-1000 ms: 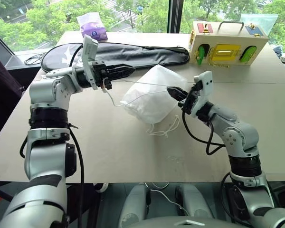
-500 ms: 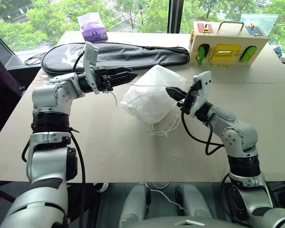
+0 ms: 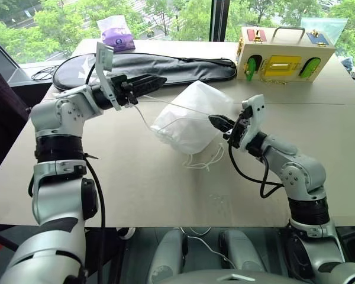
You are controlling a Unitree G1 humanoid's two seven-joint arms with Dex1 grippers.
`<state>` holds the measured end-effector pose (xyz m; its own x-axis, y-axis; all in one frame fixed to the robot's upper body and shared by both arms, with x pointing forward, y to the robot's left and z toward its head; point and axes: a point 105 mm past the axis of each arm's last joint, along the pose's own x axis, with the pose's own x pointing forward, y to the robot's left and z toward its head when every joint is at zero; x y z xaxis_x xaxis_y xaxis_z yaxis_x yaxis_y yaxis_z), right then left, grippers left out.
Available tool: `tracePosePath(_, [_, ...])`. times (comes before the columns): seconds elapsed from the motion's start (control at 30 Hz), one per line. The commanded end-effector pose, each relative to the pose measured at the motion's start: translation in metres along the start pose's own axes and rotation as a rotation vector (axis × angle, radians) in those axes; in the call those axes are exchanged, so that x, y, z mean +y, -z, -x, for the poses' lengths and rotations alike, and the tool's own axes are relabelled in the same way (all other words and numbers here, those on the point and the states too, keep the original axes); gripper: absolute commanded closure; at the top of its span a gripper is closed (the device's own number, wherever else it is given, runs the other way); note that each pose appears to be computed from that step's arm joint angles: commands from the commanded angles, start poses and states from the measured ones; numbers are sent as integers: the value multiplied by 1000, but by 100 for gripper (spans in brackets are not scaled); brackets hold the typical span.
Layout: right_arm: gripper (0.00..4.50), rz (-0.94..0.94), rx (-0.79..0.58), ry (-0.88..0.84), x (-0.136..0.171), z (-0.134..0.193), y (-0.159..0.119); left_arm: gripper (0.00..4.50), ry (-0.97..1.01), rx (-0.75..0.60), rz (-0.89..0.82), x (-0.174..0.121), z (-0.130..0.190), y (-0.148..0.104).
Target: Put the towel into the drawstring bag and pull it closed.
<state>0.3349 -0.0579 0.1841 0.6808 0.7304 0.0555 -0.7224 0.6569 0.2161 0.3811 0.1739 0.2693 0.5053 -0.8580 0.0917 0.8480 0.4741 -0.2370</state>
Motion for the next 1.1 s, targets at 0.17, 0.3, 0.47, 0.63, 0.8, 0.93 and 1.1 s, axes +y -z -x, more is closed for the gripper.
tracePosePath(0.17, [450,-7,-107,32,-7,26,-29,102,-89,-15,-58,22,22,-6])
tracePosePath(0.3, [450,-23,-122,-10,0,34,-34,102,-158,17,-67,38,29,5])
tracePosePath(0.47, [450,4,-76,-37,6,31,-28,102,-115,-3,-39,34,28,8])
tracePosePath(0.63, [450,47,-64,-105,21,16,-29,102,-79,-6,-70,26,26,3])
tracePosePath(0.8, [450,84,-68,-216,59,-22,-26,102,-35,-41,-73,12,12,-10])
tracePosePath(0.93, [450,118,-68,-233,73,-53,-20,102,-5,-68,-67,0,-4,-16])
tracePosePath(1.1, [302,177,-41,-261,84,-79,-9,102,-17,-86,-63,-8,-21,-15])
